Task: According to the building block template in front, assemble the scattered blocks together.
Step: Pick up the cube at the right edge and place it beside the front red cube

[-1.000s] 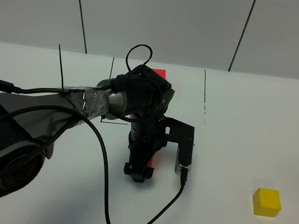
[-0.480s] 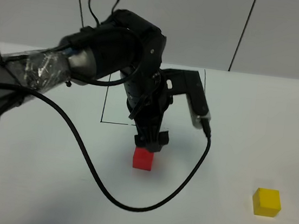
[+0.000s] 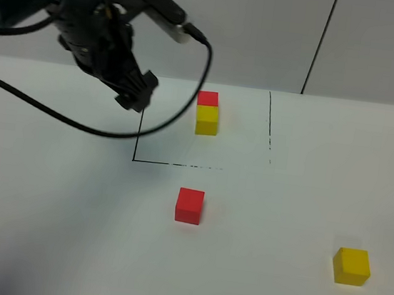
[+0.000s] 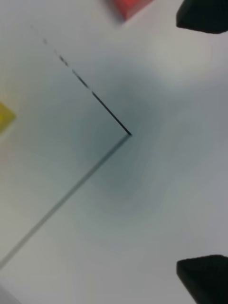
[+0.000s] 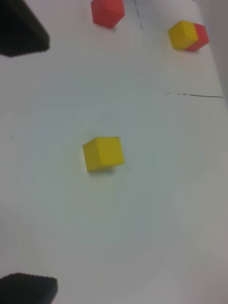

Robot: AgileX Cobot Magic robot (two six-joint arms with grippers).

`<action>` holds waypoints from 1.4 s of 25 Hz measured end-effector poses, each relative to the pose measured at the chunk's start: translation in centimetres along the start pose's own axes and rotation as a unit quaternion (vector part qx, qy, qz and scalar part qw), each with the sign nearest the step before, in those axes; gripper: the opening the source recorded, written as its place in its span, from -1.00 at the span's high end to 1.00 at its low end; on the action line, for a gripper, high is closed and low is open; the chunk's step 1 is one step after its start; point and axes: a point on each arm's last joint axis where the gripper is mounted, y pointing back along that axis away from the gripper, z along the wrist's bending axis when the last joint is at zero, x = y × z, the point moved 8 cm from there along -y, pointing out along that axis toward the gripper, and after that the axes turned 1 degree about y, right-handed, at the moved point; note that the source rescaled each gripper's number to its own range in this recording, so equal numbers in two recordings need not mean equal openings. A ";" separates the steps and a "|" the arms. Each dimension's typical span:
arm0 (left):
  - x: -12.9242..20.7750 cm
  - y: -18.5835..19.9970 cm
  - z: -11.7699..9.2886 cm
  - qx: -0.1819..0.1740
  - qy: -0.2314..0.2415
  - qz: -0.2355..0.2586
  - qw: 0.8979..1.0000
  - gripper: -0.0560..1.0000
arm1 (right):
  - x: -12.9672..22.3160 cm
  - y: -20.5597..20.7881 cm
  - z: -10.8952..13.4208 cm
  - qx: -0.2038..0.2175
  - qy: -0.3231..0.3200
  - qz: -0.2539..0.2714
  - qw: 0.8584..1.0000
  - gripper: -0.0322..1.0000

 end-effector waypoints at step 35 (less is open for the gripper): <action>30.5 20.0 -7.9 -0.099 0.301 -0.279 0.906 -0.68 | 0.0 0.0 -0.5 0.015 -0.015 -0.001 1.000 -0.65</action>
